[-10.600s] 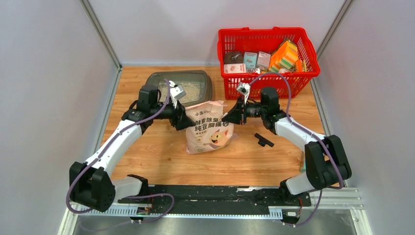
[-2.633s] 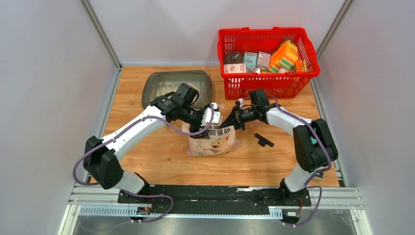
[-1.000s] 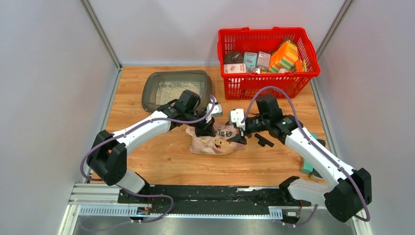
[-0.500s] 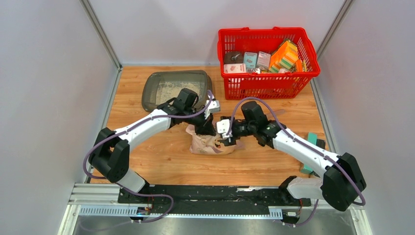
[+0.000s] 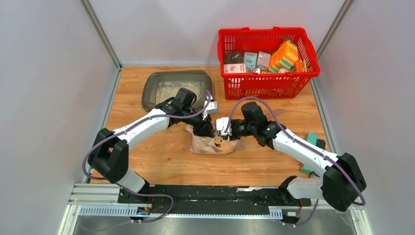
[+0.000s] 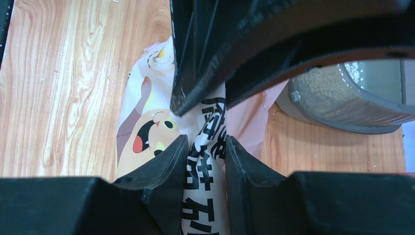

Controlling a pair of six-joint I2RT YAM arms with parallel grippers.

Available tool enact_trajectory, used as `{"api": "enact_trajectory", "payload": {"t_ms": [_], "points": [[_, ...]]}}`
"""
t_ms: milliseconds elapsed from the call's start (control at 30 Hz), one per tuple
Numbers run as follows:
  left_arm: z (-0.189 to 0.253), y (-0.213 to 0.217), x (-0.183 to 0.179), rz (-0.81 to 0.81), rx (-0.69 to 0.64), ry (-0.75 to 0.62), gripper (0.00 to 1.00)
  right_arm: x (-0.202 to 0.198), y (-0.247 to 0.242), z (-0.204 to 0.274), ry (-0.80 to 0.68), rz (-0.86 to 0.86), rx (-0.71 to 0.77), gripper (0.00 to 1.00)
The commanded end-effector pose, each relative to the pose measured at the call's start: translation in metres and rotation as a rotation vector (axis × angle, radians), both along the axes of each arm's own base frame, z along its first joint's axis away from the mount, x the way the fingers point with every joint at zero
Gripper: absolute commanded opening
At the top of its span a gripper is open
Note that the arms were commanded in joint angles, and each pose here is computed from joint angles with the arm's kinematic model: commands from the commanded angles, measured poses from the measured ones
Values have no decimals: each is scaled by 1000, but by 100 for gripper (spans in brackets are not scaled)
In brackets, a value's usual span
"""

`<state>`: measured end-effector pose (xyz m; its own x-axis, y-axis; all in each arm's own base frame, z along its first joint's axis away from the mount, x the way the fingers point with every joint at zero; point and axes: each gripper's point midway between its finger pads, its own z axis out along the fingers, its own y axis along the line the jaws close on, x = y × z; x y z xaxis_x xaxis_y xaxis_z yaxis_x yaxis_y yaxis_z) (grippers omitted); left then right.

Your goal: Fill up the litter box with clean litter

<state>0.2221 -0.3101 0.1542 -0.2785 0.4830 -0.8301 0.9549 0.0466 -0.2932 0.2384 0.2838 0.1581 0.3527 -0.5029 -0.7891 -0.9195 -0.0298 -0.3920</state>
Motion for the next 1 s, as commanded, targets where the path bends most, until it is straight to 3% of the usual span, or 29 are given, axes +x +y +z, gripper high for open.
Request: {"api": "enact_trajectory", "payload": {"t_ms": [0, 33, 100, 133, 333, 567, 667, 767, 800, 867, 967], "points": [[1, 20, -25, -110, 13, -49, 37, 7, -25, -7, 40, -112, -61, 33], [-2, 25, -26, -114, 27, -58, 38, 5, -27, -9, 70, -127, -65, 28], [-11, 33, -24, -104, 52, -87, 38, 2, -29, -10, 101, -132, -63, 2], [-13, 35, -22, -94, 60, -91, 37, 1, -28, -6, 123, -148, -51, 0], [-11, 55, -7, -27, 96, -126, 29, 2, -32, 1, 234, -231, -18, 0], [-26, 77, -6, -24, 163, -136, 29, -1, -39, 10, 298, -285, 19, 0], [-20, 75, -8, -42, 147, -129, 16, 1, -41, 9, 307, -302, 15, 0], [-12, 81, -14, -79, 165, -139, 3, 2, -46, -1, 332, -299, -8, 18], [-10, 83, -15, -88, 174, -145, 1, 1, -49, -4, 341, -296, -17, 27], [-3, 91, -19, -101, 189, -153, 0, -1, -55, -15, 361, -290, -51, 34], [3, 100, -26, -113, 217, -146, 0, -6, -58, -22, 370, -268, -72, 29]]}}
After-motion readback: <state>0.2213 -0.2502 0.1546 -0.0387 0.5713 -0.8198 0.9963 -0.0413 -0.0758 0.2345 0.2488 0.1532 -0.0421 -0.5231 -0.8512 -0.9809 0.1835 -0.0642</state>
